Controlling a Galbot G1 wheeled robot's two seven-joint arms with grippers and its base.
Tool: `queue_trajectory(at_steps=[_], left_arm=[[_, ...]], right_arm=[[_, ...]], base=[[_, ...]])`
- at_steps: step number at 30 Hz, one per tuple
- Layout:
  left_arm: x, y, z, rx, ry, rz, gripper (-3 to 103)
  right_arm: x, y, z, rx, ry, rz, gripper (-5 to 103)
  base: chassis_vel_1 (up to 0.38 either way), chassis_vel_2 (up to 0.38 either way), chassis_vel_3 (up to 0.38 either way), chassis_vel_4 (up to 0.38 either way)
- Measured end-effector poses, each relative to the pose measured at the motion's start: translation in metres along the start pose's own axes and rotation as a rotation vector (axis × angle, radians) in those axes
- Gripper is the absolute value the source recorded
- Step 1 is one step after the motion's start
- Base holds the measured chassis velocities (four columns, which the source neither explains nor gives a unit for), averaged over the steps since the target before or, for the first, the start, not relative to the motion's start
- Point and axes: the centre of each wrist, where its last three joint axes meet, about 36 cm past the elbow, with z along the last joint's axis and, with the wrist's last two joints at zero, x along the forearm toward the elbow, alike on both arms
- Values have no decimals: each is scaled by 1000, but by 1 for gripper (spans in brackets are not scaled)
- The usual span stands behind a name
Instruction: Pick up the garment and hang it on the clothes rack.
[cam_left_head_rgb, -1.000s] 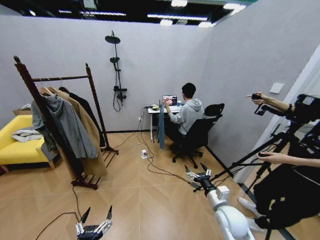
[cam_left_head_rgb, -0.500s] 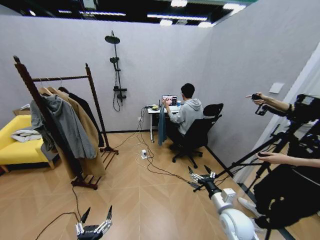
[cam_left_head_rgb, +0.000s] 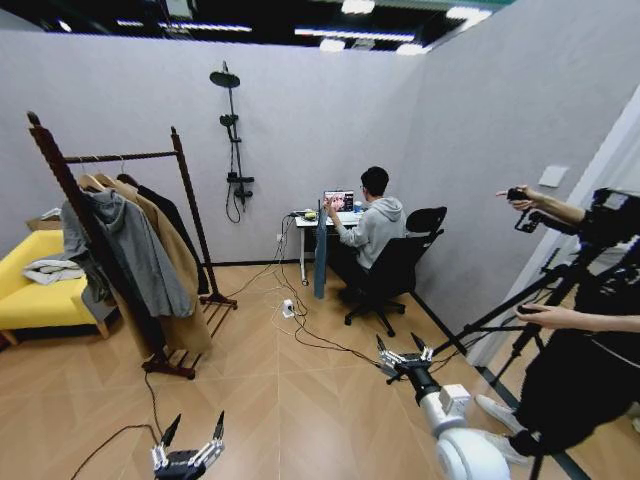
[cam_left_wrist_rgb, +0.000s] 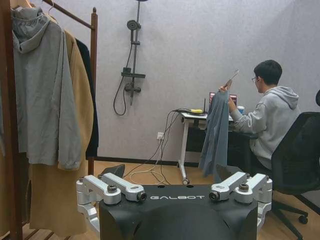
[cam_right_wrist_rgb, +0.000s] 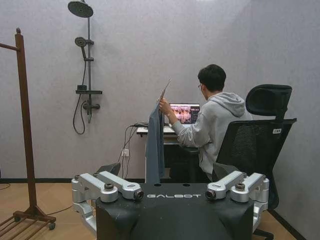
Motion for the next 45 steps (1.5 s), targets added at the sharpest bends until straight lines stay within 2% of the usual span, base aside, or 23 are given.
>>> queue_trajectory(at_steps=[24, 45], left_arm=[[0, 0, 0, 0, 0, 0, 100], [0, 0, 0, 0, 0, 0, 100]], right_arm=[[-8, 3, 4, -12, 2, -52, 100], [-11, 4, 6, -12, 3, -81, 100]], base=[[-22, 20, 20, -19], [-238, 244, 241, -240]])
